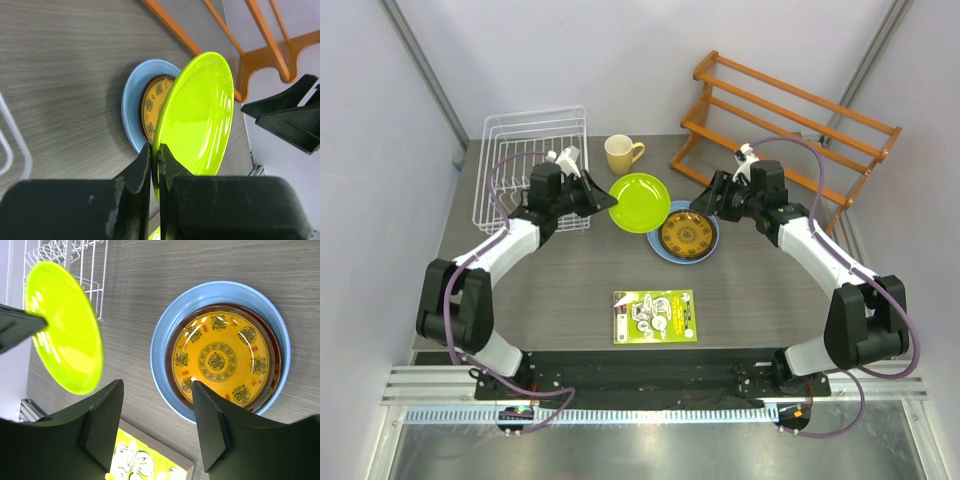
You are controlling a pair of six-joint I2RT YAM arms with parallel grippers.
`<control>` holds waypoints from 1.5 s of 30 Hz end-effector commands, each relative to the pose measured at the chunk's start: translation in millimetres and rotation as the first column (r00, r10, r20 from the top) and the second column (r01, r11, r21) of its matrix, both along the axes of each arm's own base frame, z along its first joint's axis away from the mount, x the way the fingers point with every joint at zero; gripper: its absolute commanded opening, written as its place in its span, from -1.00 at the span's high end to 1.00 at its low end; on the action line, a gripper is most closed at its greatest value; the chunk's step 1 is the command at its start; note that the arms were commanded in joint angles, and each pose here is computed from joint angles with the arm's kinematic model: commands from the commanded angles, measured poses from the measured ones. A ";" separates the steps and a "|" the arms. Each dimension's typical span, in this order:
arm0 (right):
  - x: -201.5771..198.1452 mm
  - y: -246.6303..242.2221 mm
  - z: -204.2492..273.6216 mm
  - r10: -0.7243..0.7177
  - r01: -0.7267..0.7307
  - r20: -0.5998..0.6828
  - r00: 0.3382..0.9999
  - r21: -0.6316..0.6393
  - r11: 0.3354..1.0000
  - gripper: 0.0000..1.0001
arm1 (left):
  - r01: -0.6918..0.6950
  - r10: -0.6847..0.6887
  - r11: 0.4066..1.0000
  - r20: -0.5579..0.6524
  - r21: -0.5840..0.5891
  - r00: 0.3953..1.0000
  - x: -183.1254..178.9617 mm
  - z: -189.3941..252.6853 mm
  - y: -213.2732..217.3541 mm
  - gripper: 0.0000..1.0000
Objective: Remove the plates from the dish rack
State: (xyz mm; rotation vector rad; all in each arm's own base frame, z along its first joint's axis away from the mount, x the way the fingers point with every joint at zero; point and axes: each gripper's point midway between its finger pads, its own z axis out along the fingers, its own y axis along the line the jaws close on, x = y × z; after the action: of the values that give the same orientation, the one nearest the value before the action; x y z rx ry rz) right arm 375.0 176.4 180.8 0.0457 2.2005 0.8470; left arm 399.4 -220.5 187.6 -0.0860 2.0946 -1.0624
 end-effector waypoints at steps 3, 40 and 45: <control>4.7 20.8 46.6 0.043 -0.052 0.128 0.991 0.070 0.996 -0.26 | 0.066 -0.065 0.997 0.045 -0.032 0.997 -5.1 6.8 -31.6 1.00; 11.4 -59.0 -32.1 -0.179 0.177 -0.024 0.984 -0.073 0.982 0.98 | -0.275 0.219 0.901 0.194 0.336 0.956 -0.7 20.2 33.5 -0.99; 14.3 -59.3 -59.6 -0.167 0.159 -0.086 0.982 -0.097 0.983 0.98 | -0.399 0.308 0.832 0.278 0.385 0.910 -6.2 37.4 66.7 -0.99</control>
State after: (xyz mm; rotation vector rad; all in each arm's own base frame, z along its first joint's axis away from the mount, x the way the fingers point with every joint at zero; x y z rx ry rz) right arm 384.6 115.5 133.6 0.2570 2.2629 0.6679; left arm 394.8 -190.1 206.1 -0.1001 2.0481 -0.5425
